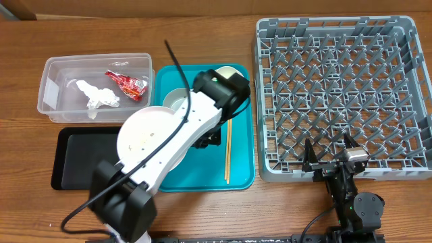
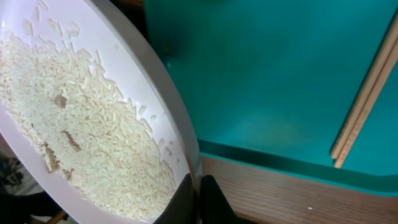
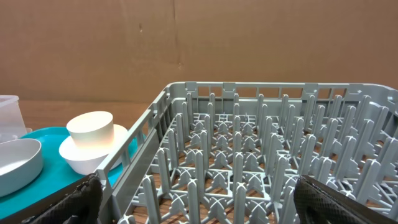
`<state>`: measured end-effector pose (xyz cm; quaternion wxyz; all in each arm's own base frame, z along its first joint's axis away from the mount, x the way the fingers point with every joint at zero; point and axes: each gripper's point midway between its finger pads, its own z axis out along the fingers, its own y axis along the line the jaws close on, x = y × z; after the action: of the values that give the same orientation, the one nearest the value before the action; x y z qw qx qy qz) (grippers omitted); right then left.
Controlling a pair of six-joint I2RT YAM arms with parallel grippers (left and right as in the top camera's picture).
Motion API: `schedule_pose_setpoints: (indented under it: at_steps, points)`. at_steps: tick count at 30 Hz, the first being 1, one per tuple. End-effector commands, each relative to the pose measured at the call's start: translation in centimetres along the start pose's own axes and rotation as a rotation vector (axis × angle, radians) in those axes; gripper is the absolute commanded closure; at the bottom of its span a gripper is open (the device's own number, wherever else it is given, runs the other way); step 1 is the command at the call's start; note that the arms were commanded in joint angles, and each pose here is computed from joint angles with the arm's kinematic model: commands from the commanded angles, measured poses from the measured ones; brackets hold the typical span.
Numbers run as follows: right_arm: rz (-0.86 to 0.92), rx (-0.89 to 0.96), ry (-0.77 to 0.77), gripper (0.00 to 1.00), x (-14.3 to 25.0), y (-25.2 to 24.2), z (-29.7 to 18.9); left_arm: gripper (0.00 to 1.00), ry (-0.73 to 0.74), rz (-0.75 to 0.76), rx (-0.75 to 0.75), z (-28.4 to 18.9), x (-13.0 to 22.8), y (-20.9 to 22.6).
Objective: Sort waste into correct bins and load items into the dishwasher
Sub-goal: 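Carry the tilted plate left and tip rice over the black tray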
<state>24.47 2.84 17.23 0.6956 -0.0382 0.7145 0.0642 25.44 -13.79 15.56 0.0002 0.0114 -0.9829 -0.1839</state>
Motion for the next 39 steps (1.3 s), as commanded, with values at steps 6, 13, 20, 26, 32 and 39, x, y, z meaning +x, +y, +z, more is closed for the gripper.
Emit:
schedule_pose_setpoints:
  at_steps: [6,13,20,26,32,39]
  points:
    - [0.003,0.001,-0.006,0.01,0.1,0.0,0.0,0.96,-0.095,-0.106,0.059,-3.3,-0.5,6.0]
    - [0.003,0.001,-0.006,0.0,0.1,0.0,0.0,0.96,-0.062,-0.111,0.084,-2.8,-0.6,7.3]
    - [0.003,0.001,-0.006,0.0,0.1,0.0,0.0,0.96,-0.017,-0.136,0.079,-0.9,-0.9,8.5]
    - [0.003,0.001,-0.006,0.0,0.1,0.0,0.0,0.96,0.027,-0.134,0.177,1.3,-1.5,7.9]
    - [0.003,0.001,-0.006,0.01,0.1,0.0,0.0,0.96,0.049,-0.158,0.221,3.1,-2.1,8.4]
    - [0.003,0.001,-0.006,0.01,0.1,0.0,0.0,0.96,0.062,-0.131,0.354,3.1,-2.6,7.8]
